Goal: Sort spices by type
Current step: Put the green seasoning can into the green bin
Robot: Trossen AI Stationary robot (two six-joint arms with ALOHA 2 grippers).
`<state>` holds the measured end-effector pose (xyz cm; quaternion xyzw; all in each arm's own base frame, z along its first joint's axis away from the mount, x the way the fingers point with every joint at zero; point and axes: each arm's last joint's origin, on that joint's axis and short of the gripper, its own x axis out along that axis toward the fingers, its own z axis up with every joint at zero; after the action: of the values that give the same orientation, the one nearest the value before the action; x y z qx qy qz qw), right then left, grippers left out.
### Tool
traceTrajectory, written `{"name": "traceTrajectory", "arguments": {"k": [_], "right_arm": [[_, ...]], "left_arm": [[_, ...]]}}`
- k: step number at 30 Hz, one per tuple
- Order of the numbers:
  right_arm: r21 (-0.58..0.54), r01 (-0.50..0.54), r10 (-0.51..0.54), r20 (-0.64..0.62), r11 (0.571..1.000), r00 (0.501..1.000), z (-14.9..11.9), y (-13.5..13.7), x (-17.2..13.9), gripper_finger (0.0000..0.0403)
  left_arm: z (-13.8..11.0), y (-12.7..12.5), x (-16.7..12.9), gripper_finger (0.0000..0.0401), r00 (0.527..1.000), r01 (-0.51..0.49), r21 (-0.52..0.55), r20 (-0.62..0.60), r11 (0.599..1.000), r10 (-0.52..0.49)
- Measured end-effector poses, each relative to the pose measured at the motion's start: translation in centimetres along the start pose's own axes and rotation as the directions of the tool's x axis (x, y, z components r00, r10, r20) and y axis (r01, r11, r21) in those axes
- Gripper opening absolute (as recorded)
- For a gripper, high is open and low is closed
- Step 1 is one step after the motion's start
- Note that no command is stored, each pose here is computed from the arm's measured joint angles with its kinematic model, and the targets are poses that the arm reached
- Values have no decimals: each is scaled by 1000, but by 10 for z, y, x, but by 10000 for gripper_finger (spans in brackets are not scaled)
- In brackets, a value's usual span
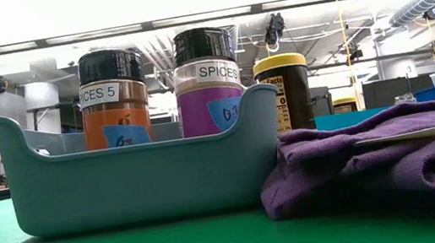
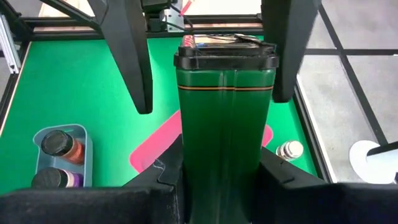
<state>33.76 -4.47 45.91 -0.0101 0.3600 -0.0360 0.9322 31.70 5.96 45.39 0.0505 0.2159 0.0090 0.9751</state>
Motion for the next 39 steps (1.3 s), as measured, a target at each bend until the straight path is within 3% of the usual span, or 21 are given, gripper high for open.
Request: {"name": "traceTrajectory", "arguments": {"k": [4, 10, 13, 18, 21, 25, 29, 32, 35, 37, 39], "right_arm": [[-4, 0, 0, 0, 1000, 1000, 0, 0, 0, 100], [-6, 0, 0, 0, 1000, 1000, 0, 0, 0, 100], [-2, 1, -1, 4, 1000, 1000, 0, 0, 1, 116], [7, 7, -7, 33, 1000, 999, 3, -1, -1, 227], [14, 8, -9, 41, 1000, 999, 4, -2, -2, 273], [11, 17, -18, 40, 1000, 999, 4, -2, -2, 297], [23, 55, -56, 29, 998, 998, 3, -3, -3, 297], [49, 88, -90, 37, 995, 995, 2, -6, -9, 292], [84, 103, -107, 48, 991, 993, 2, -13, -16, 287], [98, 113, -119, 49, 989, 992, 1, -16, -17, 283], [111, 122, -127, 47, 986, 991, 1, -20, -18, 280]], "left_arm": [[-1, 0, 0, 225, 1000, -1, 0, -3, 1000, 1], [0, 1, 0, 106, 1000, -11, -2, -2, 1000, 11], [-1, 1, 1, 104, 1000, -11, -6, -9, 1000, 11], [-4, 2, 0, 104, 999, -26, -21, -42, 999, 25], [-4, 2, -3, 104, 999, -30, -31, -40, 999, 28], [-4, 3, -4, 104, 998, -48, -41, -53, 998, 46], [-15, 8, -6, 104, 971, -174, -45, -176, 984, 164], [-27, 19, -11, 104, 921, -293, -80, -292, 953, 259], [-41, 35, -18, 104, 855, -413, -170, -410, 895, 317], [-55, 49, -22, 104, 797, -504, -241, -500, 830, 338], [-71, 63, -26, 104, 710, -630, -286, -591, 722, 384]]}}
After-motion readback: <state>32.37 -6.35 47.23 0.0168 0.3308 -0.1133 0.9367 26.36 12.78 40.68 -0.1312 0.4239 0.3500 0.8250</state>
